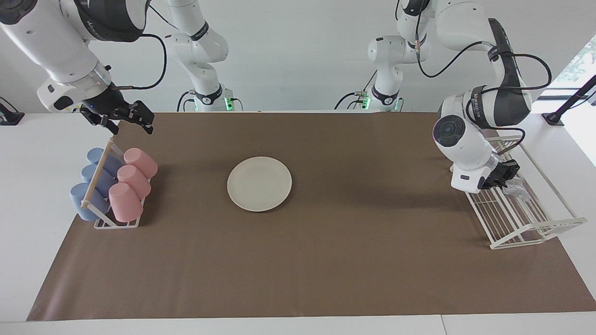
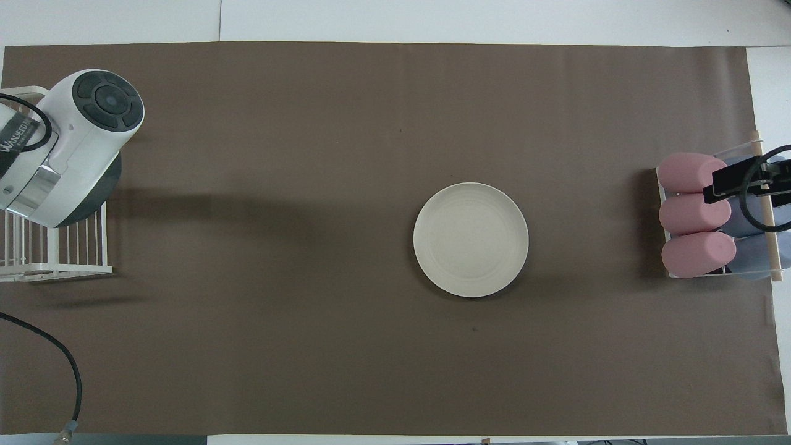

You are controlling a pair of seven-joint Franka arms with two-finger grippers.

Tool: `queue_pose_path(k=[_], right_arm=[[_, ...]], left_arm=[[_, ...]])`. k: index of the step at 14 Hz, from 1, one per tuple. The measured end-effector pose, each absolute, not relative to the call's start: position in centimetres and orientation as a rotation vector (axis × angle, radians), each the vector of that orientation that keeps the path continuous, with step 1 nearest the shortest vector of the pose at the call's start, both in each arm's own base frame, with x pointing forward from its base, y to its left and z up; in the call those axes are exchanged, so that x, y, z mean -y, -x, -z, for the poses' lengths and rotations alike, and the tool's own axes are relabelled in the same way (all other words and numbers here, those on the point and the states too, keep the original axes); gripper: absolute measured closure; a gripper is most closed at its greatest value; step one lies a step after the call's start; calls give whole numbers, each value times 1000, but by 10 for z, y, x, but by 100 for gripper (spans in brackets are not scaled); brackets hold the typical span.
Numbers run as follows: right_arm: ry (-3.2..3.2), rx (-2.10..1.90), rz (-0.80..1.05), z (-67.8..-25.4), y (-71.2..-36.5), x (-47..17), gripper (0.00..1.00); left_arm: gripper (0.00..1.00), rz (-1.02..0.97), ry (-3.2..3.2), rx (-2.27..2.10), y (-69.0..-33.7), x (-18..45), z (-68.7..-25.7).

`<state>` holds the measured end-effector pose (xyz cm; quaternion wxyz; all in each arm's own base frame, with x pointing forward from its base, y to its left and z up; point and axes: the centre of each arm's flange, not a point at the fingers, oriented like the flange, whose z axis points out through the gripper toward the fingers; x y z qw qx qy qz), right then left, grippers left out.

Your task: Wipe plate with sponge

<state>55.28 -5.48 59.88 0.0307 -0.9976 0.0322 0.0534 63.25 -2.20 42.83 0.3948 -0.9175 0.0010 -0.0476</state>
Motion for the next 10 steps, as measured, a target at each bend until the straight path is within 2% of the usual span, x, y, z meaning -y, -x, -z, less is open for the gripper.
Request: queue_pose_path(k=[1, 7, 8, 10], right_arm=[[3074, -99, -165, -599, -553, 55, 0], [3074, -99, -165, -599, -553, 55, 0], [3074, -99, -165, -599, -553, 55, 0], [3074, -99, -165, -599, -553, 55, 0]], left_arm=[[85, 121, 2333, 0, -633, 22, -428], [23, 138, 2347, -1, -634, 24, -428], [18, 139, 2348, -1, -634, 24, -428], [16, 138, 2357, 5, -634, 25, -428]])
